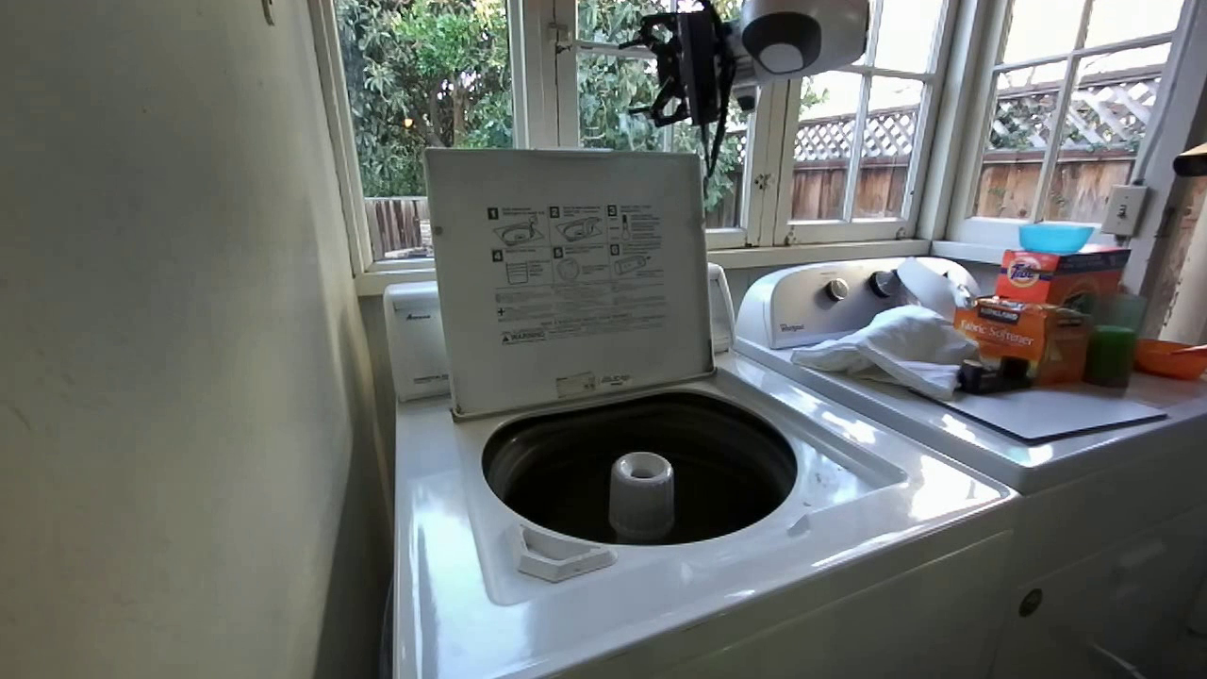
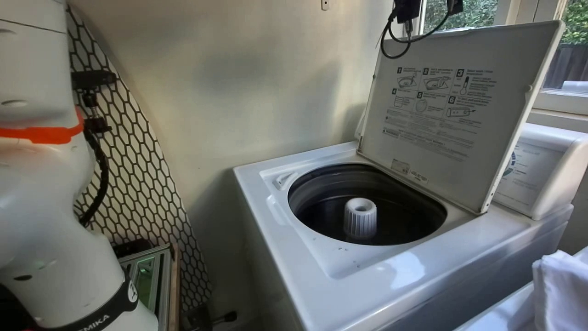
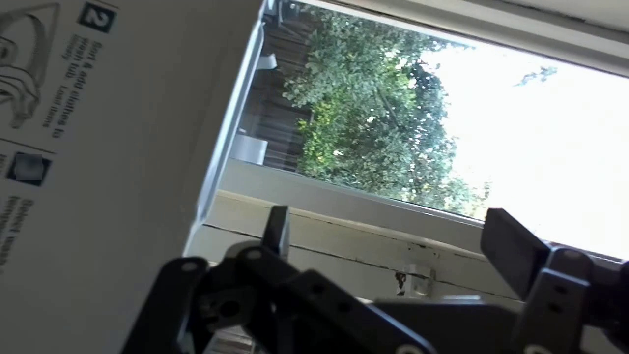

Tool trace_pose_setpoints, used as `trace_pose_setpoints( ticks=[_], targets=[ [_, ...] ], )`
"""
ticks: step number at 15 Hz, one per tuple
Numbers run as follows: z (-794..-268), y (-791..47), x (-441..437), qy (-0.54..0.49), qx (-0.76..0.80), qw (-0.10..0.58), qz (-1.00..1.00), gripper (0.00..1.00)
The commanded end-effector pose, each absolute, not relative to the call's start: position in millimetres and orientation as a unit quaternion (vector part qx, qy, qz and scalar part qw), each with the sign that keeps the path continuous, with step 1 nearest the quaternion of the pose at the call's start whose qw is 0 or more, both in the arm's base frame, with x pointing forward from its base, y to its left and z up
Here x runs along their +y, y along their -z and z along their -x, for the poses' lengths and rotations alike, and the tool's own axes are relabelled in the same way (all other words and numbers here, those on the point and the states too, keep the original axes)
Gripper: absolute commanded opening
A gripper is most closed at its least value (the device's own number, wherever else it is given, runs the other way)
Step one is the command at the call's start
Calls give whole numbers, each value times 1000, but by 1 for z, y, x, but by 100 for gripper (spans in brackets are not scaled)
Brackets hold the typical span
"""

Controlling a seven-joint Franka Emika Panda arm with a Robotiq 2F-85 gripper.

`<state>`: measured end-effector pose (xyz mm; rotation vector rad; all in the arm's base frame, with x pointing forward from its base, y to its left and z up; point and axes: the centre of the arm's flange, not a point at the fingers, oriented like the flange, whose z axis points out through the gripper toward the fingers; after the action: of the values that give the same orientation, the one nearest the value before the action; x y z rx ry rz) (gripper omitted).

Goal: Open the washing machine on the left.

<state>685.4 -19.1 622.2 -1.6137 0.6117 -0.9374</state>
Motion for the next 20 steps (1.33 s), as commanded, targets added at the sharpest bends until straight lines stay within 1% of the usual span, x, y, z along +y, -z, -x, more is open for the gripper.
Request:
trace_pose_setpoints(
  ticks=[1, 6, 12, 13, 15, 20],
  targets=[
    [-613, -648, -33, 341, 289, 505, 739, 100],
    [-542, -677, -46, 293, 305, 411, 808, 100],
    [-474, -679, -23, 242, 314, 264, 879, 100],
    [-508, -677, -41, 266, 310, 299, 863, 100],
    [-491, -681, -30, 259, 312, 276, 872, 100],
    [-485, -676, -29, 255, 314, 269, 874, 100]
  ],
)
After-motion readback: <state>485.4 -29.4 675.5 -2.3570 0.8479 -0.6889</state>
